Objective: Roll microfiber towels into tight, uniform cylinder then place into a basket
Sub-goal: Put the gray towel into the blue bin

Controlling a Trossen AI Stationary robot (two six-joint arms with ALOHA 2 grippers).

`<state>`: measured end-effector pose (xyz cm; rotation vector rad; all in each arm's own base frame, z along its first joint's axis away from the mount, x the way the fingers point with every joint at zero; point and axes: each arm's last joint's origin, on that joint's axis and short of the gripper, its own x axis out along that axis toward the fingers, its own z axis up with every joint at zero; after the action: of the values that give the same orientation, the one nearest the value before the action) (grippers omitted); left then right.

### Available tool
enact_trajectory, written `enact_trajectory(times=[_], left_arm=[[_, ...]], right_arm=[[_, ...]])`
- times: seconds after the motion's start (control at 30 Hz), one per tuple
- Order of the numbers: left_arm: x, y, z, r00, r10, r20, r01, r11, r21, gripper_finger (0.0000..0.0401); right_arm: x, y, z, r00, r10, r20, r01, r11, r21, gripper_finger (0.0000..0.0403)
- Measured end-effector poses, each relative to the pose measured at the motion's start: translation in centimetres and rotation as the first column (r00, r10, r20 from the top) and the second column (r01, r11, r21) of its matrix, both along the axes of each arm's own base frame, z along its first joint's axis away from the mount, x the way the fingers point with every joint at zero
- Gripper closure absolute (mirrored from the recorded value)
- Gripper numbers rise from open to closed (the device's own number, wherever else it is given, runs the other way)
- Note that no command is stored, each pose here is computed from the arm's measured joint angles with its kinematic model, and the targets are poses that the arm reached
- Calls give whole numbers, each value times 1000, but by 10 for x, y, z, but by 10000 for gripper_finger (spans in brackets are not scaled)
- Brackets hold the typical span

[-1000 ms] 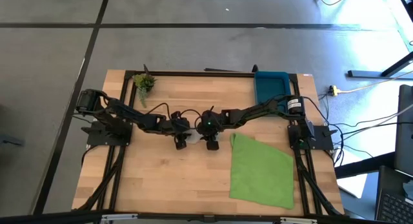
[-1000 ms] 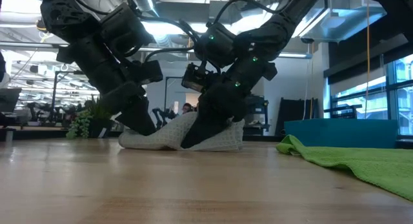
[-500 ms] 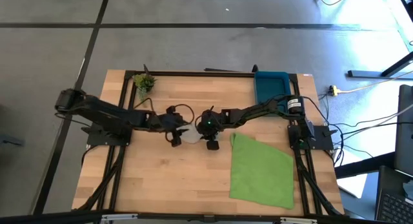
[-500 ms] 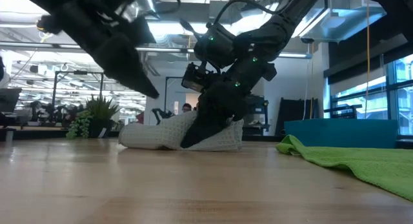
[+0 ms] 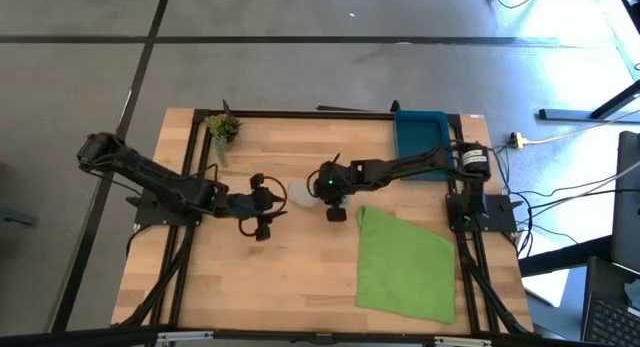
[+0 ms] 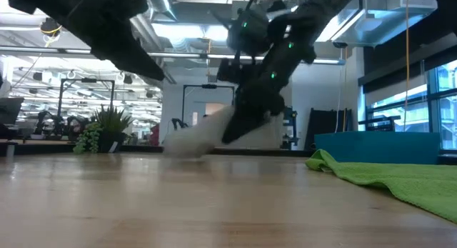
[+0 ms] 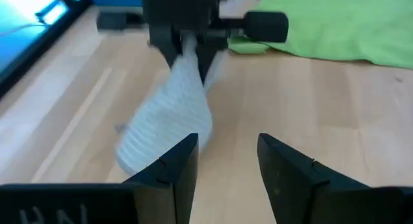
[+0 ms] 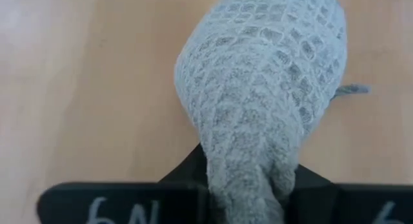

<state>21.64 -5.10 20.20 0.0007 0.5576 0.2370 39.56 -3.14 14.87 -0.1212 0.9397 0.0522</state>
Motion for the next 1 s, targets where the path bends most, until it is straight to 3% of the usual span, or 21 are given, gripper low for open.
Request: enact_trajectory(times=[0.2,0.57,0.83,1.0], left_arm=[[-4,-11,1,999,40,29,-41,998,51,251],[-6,-20,3,997,36,67,-40,997,62,251],[-5,-16,4,996,62,67,-69,991,112,251],[-5,-14,4,997,56,56,-63,989,134,252]], right_arm=[[-14,-1,41,998,-45,41,47,998,-52,350],[-62,-4,114,958,-269,98,282,944,-172,350],[-122,-7,153,810,-573,125,577,741,-344,350],[-158,-8,165,666,-730,154,721,577,-385,350]])
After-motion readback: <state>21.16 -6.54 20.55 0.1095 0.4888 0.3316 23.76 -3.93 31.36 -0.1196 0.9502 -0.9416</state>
